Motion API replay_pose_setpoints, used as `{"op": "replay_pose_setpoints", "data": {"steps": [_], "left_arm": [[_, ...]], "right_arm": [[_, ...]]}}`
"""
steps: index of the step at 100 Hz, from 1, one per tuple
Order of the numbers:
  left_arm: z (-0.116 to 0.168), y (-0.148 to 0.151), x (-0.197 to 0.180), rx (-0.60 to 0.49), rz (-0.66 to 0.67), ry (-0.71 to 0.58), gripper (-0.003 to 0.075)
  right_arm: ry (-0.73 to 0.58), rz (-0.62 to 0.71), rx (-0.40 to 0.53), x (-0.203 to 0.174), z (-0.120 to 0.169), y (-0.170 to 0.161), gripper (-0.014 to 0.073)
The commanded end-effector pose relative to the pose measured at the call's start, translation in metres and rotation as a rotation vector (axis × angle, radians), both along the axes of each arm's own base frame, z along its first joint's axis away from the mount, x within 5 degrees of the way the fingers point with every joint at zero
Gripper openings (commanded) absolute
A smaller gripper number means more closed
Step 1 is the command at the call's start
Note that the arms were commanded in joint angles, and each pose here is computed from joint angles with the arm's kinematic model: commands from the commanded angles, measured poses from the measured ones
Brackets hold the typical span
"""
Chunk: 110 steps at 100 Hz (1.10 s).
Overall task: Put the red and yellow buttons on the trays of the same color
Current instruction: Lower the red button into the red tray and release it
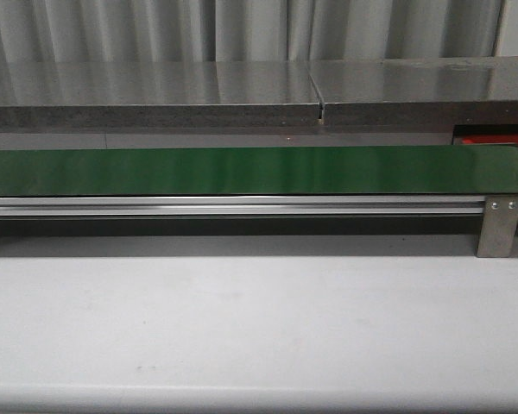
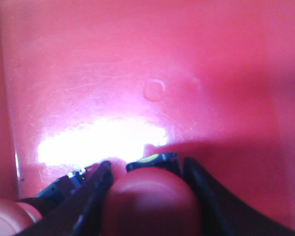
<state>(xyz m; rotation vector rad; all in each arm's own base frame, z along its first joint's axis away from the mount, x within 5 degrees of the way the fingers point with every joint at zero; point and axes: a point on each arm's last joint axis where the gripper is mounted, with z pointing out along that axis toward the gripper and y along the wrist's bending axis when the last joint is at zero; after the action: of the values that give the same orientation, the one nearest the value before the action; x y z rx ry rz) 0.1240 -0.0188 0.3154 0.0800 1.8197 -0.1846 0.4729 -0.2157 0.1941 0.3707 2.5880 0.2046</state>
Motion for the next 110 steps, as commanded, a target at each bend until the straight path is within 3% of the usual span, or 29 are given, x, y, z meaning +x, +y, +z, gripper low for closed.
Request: {"op": "replay_pose_setpoints", "data": {"steps": [1, 13, 25, 50, 79, 93, 110], "left_arm": [[0.016, 0.001, 0.001, -0.021, 0.013, -0.100, -0.0019], [0.016, 0.001, 0.001, -0.021, 0.013, -0.100, -0.0019], [0.016, 0.001, 0.001, -0.021, 0.013, -0.100, -0.0019], [0.016, 0.001, 0.001, -0.021, 0.013, -0.100, -0.0019], [0.016, 0.001, 0.001, -0.021, 0.013, -0.100, -0.0019], [0.016, 0.001, 0.001, -0.021, 0.013, -0.100, -0.0019], [0.016, 0.001, 0.001, -0.021, 0.013, -0.100, -0.0019]], "right_arm": [[-0.100, -0.011, -0.042, -0.003, 0.042, -0.002, 0.0316], [-0.118, -0.016, -0.051, -0.006, 0.052, -0.004, 0.0536], [-0.159, -0.023, -0.074, -0.012, 0.074, -0.004, 0.0643], [-0.288, -0.016, -0.103, -0.030, 0.140, 0.011, 0.0644], [-0.440, 0.115, -0.137, -0.064, 0.233, 0.082, 0.0591], [-0.480, 0.203, -0.155, -0.086, 0.259, 0.120, 0.0591], [-0.534, 0.263, -0.186, -0.124, 0.268, 0.159, 0.0591]]}}
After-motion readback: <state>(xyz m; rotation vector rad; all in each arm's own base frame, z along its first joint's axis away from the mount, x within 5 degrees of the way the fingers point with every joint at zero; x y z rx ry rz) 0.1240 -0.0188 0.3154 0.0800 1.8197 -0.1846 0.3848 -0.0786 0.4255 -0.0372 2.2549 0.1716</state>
